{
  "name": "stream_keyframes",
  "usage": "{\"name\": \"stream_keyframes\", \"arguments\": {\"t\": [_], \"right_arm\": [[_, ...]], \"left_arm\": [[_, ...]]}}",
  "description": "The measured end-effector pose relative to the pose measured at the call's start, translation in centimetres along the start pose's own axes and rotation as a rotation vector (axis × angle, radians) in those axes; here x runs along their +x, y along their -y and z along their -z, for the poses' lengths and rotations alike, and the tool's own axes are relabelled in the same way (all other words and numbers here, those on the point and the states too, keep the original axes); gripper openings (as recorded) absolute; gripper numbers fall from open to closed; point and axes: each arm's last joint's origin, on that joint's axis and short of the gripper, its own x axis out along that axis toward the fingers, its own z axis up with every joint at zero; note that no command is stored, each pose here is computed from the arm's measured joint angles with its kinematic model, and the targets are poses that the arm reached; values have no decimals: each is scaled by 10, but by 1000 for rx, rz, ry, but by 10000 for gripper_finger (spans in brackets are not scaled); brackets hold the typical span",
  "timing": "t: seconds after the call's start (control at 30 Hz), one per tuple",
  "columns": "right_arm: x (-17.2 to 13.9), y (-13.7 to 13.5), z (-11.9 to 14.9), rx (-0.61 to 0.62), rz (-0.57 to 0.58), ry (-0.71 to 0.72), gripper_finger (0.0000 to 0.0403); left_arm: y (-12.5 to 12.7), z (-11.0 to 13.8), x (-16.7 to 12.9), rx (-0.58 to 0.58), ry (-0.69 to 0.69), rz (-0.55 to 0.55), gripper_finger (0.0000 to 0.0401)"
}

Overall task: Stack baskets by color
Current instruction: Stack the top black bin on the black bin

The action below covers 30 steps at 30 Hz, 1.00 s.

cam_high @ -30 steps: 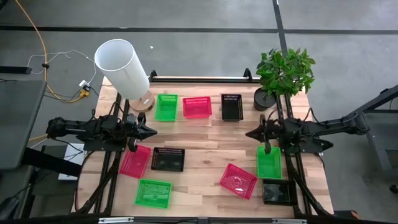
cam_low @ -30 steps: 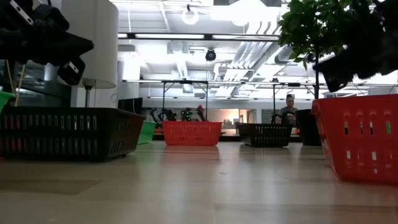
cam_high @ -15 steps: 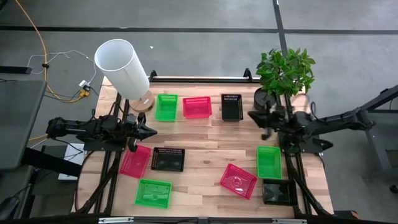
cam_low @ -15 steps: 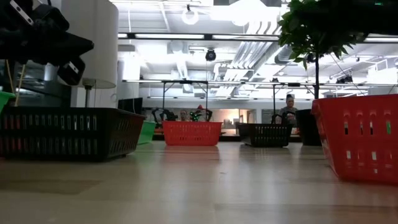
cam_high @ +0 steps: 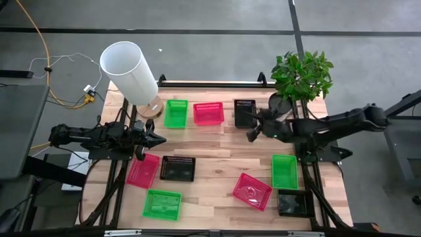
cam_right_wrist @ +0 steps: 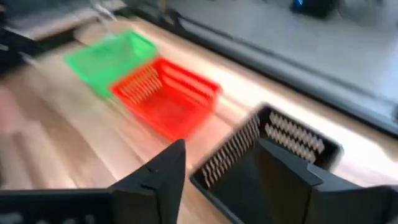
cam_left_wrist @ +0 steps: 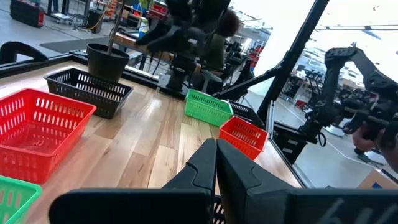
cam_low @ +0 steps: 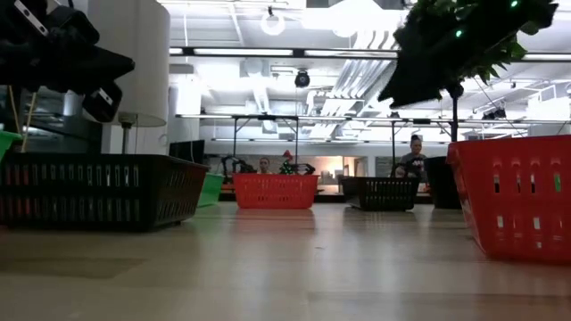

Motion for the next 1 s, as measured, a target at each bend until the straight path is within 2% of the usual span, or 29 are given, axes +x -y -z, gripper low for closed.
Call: {"name": "stream_keyframes", "arguments": {"t": [0.1,0.3,0.47,0.83,1.0], "right_arm": [[11,0,8,56,75,-59,189],[35,10,30,166,264,-81,190],[55,17,44,189,378,-117,190],[90,33,60,207,519,-168,190],[97,36,64,241,531,-184,190]], "left_arm": [[0,0,0,0,0,0,1],[0,0,0,0,0,0,1],[0,0,0,0,0,0,1],[0,0,0,0,0,0,1],[0,0,0,0,0,0,1]]}}
